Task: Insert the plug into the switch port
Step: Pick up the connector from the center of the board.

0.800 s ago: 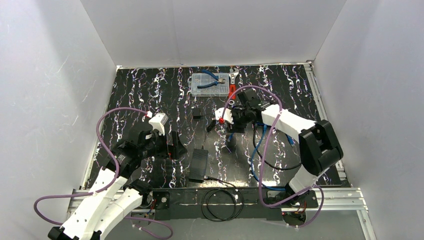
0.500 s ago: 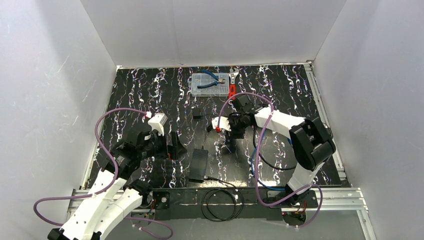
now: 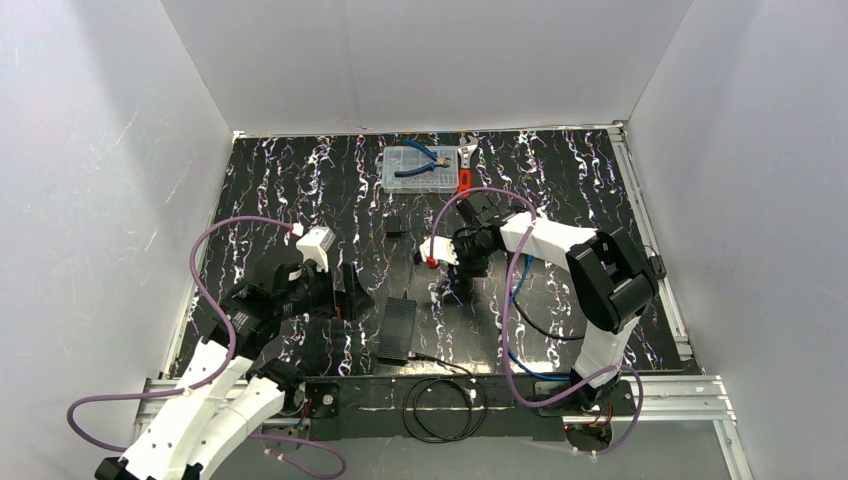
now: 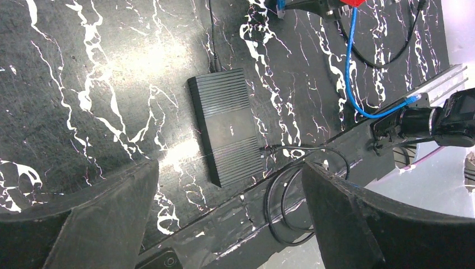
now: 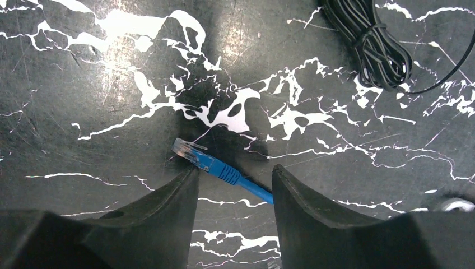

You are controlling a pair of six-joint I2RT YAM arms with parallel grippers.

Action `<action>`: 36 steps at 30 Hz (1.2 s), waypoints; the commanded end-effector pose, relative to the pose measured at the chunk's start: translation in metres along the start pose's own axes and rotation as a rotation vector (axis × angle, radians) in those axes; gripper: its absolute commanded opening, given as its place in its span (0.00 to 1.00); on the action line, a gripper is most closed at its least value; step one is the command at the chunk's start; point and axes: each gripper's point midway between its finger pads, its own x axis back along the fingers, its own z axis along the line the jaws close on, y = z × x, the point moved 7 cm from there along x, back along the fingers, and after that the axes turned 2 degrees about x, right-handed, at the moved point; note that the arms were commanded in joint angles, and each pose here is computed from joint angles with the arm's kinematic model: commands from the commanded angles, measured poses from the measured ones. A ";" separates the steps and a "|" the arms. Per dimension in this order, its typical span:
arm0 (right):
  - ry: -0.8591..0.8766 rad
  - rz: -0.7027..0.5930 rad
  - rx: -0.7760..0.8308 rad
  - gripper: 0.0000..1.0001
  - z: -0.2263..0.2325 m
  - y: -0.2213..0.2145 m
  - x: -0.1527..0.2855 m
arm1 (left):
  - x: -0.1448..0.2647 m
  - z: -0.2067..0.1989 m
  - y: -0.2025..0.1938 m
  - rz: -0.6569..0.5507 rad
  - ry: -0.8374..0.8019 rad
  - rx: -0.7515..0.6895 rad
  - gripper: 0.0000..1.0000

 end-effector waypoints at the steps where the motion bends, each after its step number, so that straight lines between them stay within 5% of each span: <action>1: 0.090 0.043 -0.008 0.55 0.010 -0.005 -0.012 | -0.001 0.001 -0.003 0.006 -0.008 -0.002 1.00; 12: 0.190 0.061 -0.029 0.34 0.017 0.000 -0.013 | -0.002 0.002 -0.003 0.010 -0.005 0.000 1.00; 20: 0.226 0.054 -0.053 0.03 0.016 0.007 -0.012 | -0.002 0.002 -0.003 0.014 -0.003 0.002 1.00; 36: -0.238 -0.183 0.029 0.01 -0.035 0.063 0.054 | -0.004 0.003 -0.003 0.018 0.007 0.006 1.00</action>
